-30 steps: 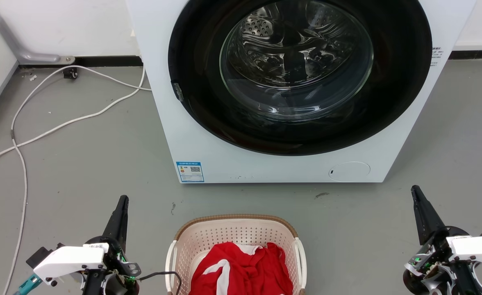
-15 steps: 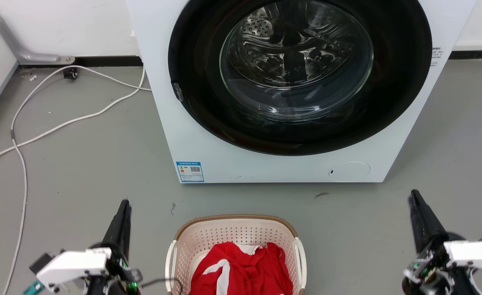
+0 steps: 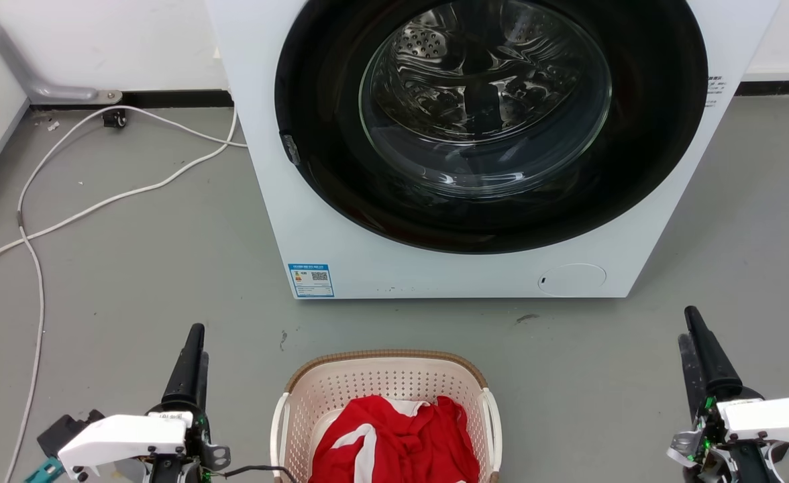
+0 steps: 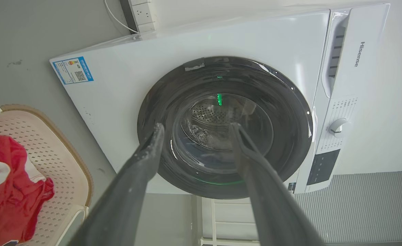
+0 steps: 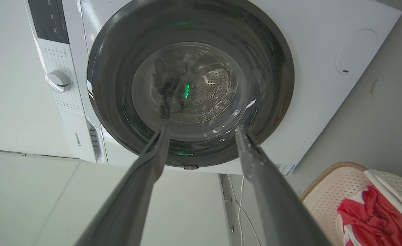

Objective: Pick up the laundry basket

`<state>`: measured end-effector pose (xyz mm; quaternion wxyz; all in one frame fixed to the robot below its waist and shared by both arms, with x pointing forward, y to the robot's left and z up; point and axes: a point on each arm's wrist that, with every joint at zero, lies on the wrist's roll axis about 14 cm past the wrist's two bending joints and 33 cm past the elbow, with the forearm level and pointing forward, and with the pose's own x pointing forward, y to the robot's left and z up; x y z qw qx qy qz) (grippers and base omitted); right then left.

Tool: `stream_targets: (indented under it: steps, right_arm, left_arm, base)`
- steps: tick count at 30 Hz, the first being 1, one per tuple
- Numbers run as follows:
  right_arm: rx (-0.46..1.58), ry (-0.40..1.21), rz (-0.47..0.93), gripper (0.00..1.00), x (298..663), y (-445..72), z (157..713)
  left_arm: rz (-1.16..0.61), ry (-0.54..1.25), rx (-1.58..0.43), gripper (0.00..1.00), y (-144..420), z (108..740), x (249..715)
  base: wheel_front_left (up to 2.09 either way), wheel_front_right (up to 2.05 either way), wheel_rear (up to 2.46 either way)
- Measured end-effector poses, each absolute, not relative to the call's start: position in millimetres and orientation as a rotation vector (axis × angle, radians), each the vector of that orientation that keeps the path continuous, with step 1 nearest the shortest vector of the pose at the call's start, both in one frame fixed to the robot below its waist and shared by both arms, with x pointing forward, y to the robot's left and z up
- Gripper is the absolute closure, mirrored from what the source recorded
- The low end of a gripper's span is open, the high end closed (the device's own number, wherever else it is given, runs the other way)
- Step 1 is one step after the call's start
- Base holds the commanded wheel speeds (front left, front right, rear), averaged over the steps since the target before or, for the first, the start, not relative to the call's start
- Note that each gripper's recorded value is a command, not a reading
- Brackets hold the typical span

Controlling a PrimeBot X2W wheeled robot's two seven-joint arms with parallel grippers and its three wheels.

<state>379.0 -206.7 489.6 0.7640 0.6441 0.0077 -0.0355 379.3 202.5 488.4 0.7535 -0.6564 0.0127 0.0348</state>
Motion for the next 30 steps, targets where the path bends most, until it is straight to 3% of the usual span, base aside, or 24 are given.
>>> stream_targets:
  steps: [30]
  right_arm:
    - [0.731,-0.075,0.012,0.0,379.1,-193.5,527.8]
  left_arm:
    - [0.051,-0.026,-0.845,0.0,192.2,515.8,383.2]
  base:
    - [0.0,0.0,0.0]
